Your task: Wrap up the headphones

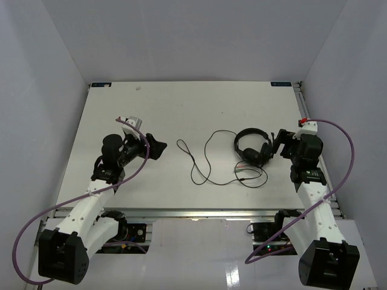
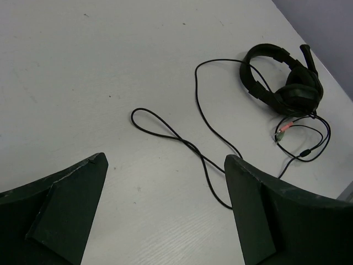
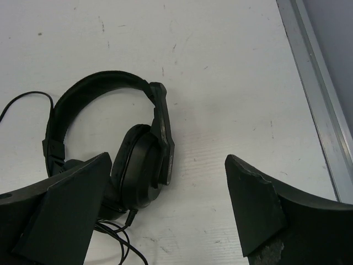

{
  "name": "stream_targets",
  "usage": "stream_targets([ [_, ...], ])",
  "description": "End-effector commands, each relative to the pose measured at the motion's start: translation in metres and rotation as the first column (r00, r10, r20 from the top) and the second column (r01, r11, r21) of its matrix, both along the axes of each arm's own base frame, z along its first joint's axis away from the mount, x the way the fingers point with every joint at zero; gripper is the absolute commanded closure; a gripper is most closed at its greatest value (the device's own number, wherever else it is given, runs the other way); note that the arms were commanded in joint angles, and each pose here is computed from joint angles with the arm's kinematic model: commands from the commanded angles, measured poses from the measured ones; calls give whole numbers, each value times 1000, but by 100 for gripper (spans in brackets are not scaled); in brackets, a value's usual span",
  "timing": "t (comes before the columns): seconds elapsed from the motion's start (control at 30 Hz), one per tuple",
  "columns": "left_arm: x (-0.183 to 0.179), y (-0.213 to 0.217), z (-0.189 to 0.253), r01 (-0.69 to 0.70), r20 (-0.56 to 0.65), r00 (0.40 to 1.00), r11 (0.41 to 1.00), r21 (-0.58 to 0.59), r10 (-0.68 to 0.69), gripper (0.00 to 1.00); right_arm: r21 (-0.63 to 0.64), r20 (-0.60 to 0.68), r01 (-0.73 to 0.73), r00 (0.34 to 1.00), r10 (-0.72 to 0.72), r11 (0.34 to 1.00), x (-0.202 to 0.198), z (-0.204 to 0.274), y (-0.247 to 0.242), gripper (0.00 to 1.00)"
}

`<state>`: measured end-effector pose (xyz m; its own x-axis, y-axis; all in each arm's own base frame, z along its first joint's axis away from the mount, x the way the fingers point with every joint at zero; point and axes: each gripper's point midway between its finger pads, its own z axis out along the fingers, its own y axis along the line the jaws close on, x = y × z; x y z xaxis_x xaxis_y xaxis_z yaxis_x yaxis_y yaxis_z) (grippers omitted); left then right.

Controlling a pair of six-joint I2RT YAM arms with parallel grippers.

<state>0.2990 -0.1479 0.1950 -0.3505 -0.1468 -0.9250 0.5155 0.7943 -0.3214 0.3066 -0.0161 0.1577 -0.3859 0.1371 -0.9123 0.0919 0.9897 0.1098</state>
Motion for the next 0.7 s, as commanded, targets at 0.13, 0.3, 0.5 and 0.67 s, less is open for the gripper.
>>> stream_targets([
  [0.13,-8,-21,14,102,21,994,995,18,-103,2,-165,66,-359,925,373,919,1,17,39,10],
  [0.3,-9,-23,16,106,25,994,994,29,-106,2,-264,-15,-607,780,626,749,10,38,73,10],
  [0.5,-7,-21,14,88,23,996,995,40,-89,2,-253,-178,-626,780,600,738,64,36,61,10],
  [0.67,-6,-19,13,81,20,996,995,52,-82,2,-171,-224,-671,740,634,722,133,57,67,10],
])
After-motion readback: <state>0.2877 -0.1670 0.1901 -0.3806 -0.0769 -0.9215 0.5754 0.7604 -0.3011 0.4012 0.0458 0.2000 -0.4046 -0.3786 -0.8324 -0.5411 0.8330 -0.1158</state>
